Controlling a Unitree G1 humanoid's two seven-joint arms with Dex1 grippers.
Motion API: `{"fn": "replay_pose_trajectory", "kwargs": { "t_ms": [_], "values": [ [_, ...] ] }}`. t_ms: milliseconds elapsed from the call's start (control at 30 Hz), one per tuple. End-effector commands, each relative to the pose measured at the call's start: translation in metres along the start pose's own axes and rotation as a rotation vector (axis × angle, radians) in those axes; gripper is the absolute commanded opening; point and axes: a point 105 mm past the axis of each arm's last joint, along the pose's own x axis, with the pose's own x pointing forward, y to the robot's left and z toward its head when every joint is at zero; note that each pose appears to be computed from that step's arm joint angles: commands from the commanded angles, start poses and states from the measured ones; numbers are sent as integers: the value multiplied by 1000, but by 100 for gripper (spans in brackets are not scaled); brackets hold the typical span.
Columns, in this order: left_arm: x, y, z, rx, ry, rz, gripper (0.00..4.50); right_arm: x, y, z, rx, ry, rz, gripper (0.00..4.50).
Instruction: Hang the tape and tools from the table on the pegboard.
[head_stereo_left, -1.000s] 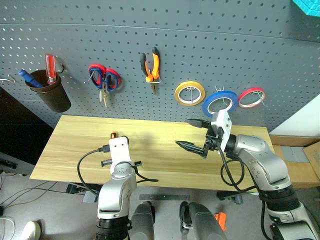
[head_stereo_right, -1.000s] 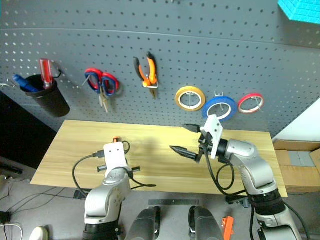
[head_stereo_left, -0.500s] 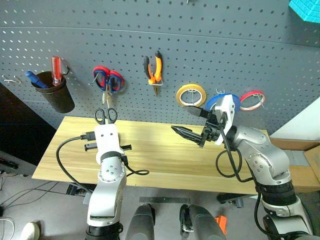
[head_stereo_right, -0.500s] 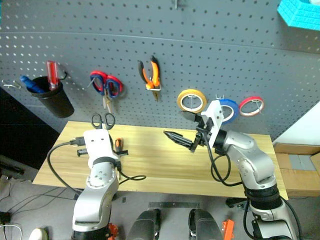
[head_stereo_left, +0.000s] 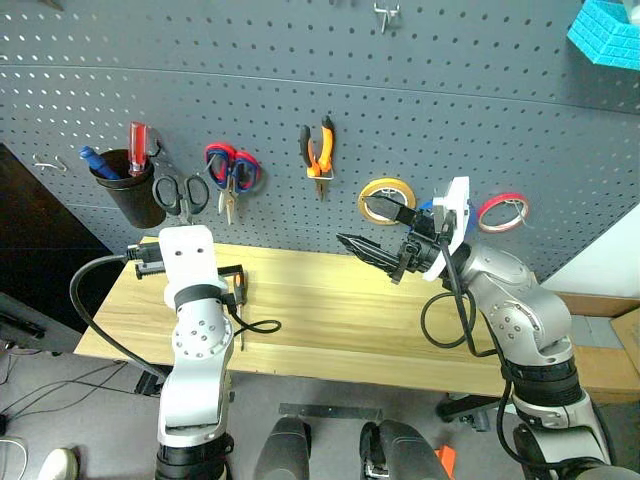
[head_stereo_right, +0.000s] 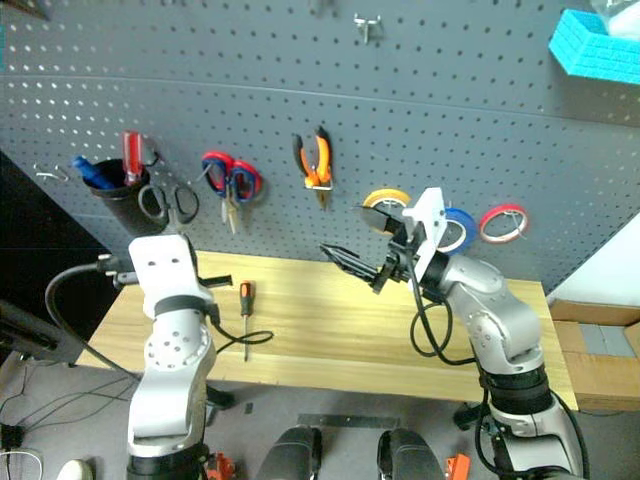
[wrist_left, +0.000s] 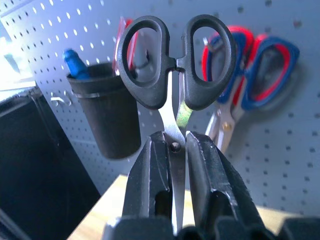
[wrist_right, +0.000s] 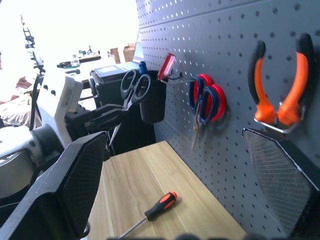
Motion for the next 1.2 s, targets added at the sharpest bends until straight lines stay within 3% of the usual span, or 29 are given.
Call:
{"fn": "replay_pose_trajectory", "kwargs": {
  "t_ms": [33, 333, 1200],
  "values": [
    [8, -1, 11, -9, -67, -10, 17, 1, -3, 14, -52, -51, -4, 450],
    [25, -24, 14, -60, -99, -105, 17, 1, -6, 13, -63, -48, -27, 450],
    [42, -32, -5, -131, 4, -162, 17, -2, -5, 12, -54, -47, -40, 450]
  ]
}}
